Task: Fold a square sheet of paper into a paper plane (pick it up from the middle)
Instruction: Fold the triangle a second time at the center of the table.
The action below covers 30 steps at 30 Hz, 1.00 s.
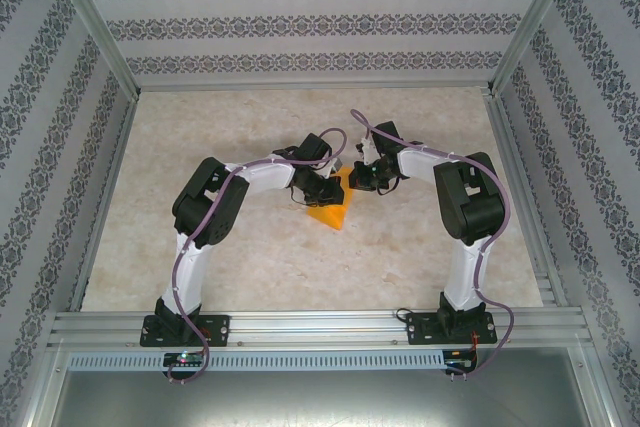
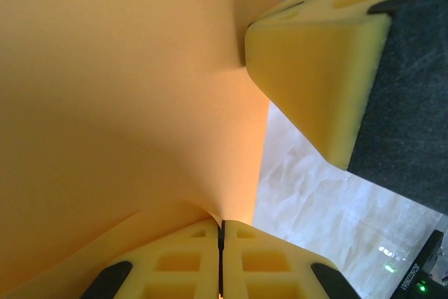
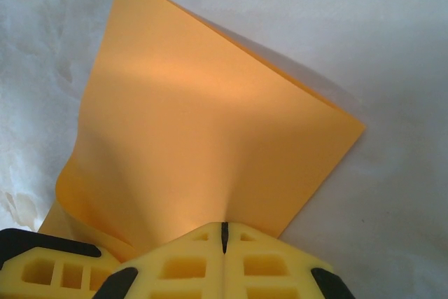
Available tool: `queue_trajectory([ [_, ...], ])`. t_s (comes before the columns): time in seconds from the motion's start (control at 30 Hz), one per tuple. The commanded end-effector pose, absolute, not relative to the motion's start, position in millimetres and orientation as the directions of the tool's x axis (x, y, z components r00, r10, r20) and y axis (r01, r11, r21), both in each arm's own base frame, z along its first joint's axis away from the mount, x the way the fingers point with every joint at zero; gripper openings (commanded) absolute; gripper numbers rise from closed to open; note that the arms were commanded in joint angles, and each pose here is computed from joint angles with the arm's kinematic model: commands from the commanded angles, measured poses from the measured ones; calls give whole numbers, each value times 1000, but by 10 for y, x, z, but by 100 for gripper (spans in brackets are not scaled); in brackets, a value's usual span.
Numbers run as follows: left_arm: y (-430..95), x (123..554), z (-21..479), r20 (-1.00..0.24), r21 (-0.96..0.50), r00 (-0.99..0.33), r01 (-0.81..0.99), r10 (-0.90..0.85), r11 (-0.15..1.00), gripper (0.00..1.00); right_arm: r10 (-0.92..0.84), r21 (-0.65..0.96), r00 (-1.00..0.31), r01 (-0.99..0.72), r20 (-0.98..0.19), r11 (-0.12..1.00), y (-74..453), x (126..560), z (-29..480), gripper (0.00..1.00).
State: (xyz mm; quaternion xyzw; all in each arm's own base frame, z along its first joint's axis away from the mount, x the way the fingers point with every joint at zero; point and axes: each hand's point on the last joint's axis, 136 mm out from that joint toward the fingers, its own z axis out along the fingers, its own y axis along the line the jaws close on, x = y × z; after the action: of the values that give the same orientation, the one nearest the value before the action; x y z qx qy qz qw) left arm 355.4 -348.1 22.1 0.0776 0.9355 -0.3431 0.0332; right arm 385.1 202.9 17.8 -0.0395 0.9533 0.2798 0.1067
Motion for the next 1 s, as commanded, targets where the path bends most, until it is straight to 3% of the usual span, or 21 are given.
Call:
queue_trajectory([
  [0.0,-3358,3459,204,-103,-574,-985,170,135,801,10,-29,494,-984,-115,-178,862,1954,3756,24,3],
  [0.77,-3407,3444,153,-95,-590,-984,179,152,787,10,-30,498,-984,-116,-178,860,1941,3740,31,3],
  [0.97,-3396,3431,79,-87,-583,-983,181,161,792,15,-29,500,-982,-119,-184,858,1947,3747,61,4],
])
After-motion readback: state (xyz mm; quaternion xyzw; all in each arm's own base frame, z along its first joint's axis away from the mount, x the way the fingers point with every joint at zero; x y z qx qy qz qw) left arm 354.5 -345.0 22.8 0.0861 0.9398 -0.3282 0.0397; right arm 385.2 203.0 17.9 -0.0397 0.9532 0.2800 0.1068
